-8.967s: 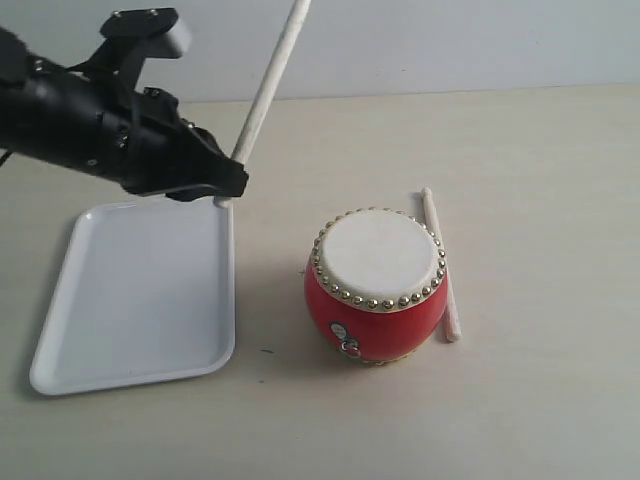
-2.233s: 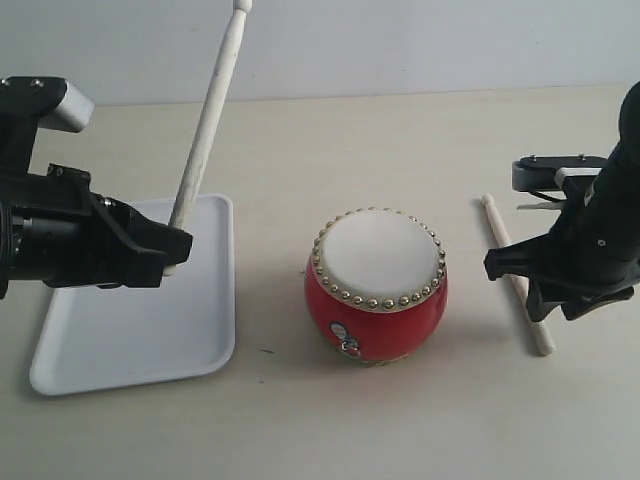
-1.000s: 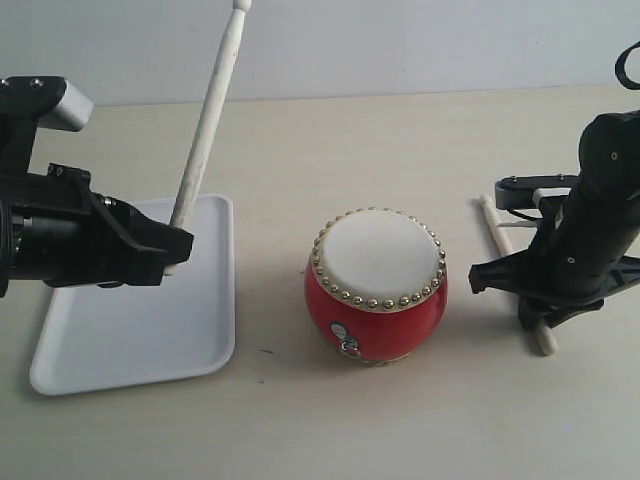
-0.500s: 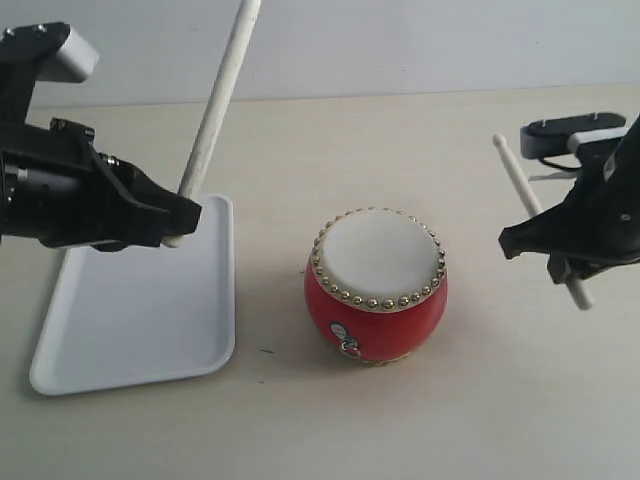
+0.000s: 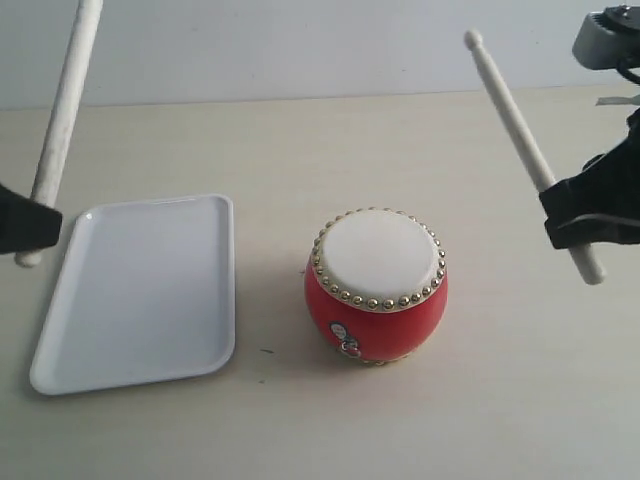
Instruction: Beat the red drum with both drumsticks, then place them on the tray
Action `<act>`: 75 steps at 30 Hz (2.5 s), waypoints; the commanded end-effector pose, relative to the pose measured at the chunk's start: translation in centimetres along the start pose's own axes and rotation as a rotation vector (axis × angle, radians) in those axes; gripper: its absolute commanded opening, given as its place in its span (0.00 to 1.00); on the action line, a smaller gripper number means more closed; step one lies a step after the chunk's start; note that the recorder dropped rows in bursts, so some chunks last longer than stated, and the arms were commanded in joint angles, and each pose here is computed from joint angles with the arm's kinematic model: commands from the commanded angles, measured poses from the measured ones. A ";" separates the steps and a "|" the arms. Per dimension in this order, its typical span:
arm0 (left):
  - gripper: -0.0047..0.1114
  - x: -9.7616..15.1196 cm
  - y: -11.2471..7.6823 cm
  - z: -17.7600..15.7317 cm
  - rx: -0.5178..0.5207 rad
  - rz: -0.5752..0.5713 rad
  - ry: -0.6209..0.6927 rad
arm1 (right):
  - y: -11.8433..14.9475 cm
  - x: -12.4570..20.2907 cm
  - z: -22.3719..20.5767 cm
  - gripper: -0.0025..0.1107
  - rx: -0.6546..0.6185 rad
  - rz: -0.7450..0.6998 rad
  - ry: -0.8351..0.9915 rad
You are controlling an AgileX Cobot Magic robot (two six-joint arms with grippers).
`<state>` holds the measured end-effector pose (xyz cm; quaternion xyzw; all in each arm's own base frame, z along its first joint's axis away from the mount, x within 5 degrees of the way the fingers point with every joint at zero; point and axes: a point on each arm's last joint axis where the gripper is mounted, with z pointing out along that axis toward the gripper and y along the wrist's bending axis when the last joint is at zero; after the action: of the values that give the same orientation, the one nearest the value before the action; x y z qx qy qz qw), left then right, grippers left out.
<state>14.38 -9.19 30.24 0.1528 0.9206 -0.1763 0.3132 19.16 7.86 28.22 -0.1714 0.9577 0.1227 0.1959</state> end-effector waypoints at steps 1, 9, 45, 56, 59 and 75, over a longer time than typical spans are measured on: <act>0.04 1.8 0.7 -0.5 -0.094 0.038 0.097 | 2.1 0.6 0.3 0.02 -0.062 -0.096 0.067; 0.04 1.6 1.3 0.0 -0.167 0.138 0.103 | 3.4 1.8 2.7 0.02 -0.094 -0.129 0.328; 0.04 7.8 1.5 -2.4 -0.002 0.086 -0.077 | 3.7 3.3 -1.7 0.02 -0.110 -0.184 0.208; 0.04 5.3 0.9 0.7 -0.026 0.205 0.230 | 3.8 3.3 -0.7 0.02 -0.134 -0.188 0.281; 0.04 4.2 0.3 1.2 0.011 0.230 0.256 | 3.6 3.2 -0.7 0.02 -0.116 -0.191 0.285; 0.04 2.3 -0.4 1.0 0.043 0.268 0.220 | 3.3 5.3 -1.2 0.02 -0.097 -0.156 0.269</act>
<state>12.86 -9.35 27.97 0.2957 0.9189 -0.1312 0.2257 12.66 8.76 26.31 -0.2748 0.9533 0.1200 0.0373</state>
